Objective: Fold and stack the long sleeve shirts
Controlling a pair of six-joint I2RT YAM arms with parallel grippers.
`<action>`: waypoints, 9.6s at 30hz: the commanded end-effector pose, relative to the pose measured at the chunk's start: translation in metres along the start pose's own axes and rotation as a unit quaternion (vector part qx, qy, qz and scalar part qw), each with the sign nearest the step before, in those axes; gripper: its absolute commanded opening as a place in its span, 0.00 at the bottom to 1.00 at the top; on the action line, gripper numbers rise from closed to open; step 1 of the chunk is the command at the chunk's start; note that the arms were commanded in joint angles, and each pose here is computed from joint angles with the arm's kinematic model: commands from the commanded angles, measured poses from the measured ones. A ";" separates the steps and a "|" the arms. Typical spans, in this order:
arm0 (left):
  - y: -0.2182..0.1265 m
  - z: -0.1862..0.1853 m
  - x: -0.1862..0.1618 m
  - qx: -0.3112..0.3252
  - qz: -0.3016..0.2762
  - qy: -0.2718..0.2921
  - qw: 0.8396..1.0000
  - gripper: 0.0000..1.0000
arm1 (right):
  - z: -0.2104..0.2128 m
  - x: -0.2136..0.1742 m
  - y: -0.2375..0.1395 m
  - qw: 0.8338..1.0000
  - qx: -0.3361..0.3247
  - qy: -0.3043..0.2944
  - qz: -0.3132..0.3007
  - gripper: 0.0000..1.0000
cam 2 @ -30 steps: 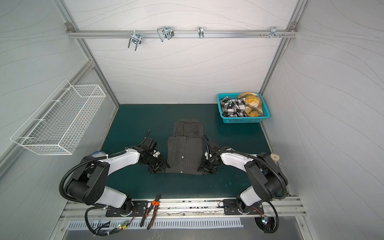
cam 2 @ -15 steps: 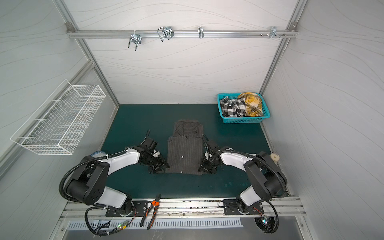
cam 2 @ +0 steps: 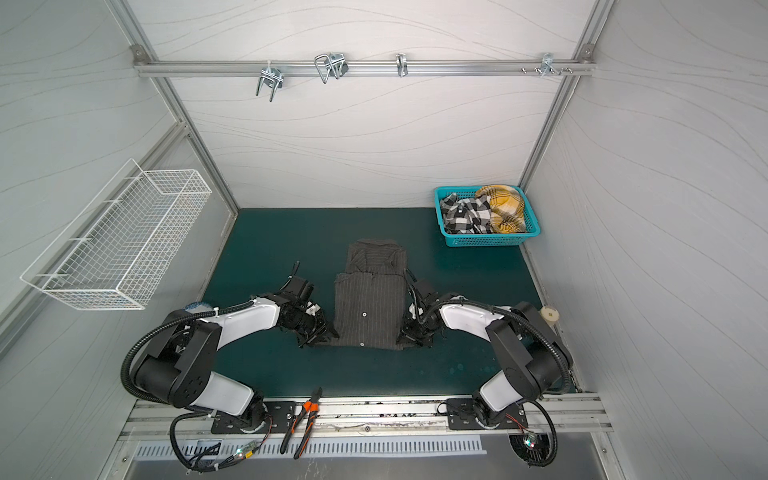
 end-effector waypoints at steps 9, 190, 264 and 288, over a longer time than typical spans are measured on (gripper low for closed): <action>0.000 0.028 -0.010 0.047 -0.033 -0.010 0.998 0.49 | -0.011 -0.006 0.005 0.999 -0.037 0.018 0.002 0.14; -0.105 -0.261 0.143 -0.111 -0.142 0.081 0.980 0.55 | 0.078 0.255 -0.189 0.971 0.016 -0.062 -0.229 0.58; -0.007 -0.098 0.063 -0.167 -0.072 0.105 0.978 0.44 | -0.010 0.105 -0.034 0.996 0.003 -0.071 -0.045 0.71; 0.037 -0.067 0.080 -0.191 0.016 0.007 0.981 0.00 | -0.017 0.102 -0.068 0.995 -0.013 -0.058 -0.084 0.77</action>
Point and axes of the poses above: each gripper's point midway between its finger pads, its own y axis out along the fingers, its own z axis along the line the jaws close on, x = y × z, the point moved 9 cm from there along -y, back along the fingers, and after that the axes turned 9 degrees about -y, right-handed, at the moved point
